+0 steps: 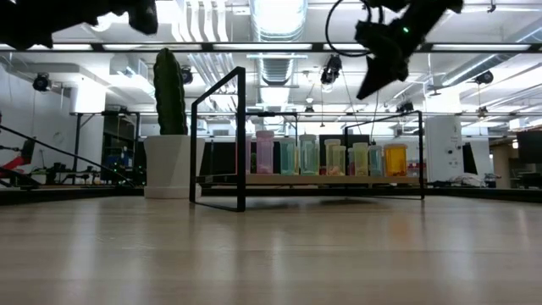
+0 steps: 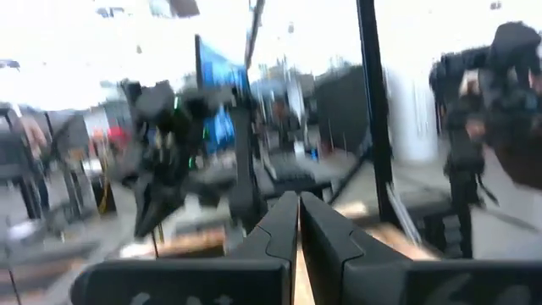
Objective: Pick and place medicine bottles onto shelf by color
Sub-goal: Adjust the blue pill bottle on the shelf
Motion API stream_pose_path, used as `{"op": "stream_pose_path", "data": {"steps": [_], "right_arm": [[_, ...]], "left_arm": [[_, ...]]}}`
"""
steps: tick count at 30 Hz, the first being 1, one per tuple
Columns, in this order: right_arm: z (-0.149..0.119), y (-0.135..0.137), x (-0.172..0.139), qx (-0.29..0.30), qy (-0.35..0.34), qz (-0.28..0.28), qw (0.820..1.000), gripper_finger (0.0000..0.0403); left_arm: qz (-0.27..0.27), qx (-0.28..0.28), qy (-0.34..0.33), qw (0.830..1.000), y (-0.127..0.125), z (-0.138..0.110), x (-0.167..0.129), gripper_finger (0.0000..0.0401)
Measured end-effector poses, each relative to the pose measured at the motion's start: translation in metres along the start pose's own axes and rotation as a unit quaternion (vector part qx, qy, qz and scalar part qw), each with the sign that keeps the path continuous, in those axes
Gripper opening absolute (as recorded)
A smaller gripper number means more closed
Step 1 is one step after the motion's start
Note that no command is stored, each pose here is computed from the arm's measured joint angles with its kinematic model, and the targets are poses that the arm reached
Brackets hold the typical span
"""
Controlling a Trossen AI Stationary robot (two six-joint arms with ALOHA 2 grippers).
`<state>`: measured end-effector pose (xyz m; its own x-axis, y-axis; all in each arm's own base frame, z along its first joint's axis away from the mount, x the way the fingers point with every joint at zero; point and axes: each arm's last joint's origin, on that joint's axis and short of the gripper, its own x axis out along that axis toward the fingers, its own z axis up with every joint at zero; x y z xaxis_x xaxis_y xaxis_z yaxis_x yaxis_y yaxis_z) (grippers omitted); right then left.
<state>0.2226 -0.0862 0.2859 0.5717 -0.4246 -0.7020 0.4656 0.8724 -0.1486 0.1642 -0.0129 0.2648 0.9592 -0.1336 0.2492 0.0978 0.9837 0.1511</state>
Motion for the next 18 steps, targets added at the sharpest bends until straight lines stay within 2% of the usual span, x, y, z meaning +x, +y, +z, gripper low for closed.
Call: {"op": "stream_pose_path", "data": {"steps": [3,7,12,18], "right_arm": [[0.022,-0.004,-0.004,0.035,0.023,0.017,0.999,0.0008],[0.042,-0.011,-0.013,0.063,0.088,0.005,0.994,0.0009],[0.048,-0.012,-0.007,0.066,0.166,-0.005,0.984,0.0019],[0.046,-0.014,0.018,0.080,0.220,-0.016,0.972,0.0085]], "left_arm": [[0.010,0.028,-0.061,0.998,0.002,0.012,-0.001,0.0000],[0.025,0.077,-0.115,0.990,0.003,0.022,-0.003,0.0000],[0.028,0.090,-0.119,0.988,0.003,0.023,-0.003,0.0000],[0.029,0.124,-0.103,0.986,0.003,0.019,0.000,0.0000]]}}
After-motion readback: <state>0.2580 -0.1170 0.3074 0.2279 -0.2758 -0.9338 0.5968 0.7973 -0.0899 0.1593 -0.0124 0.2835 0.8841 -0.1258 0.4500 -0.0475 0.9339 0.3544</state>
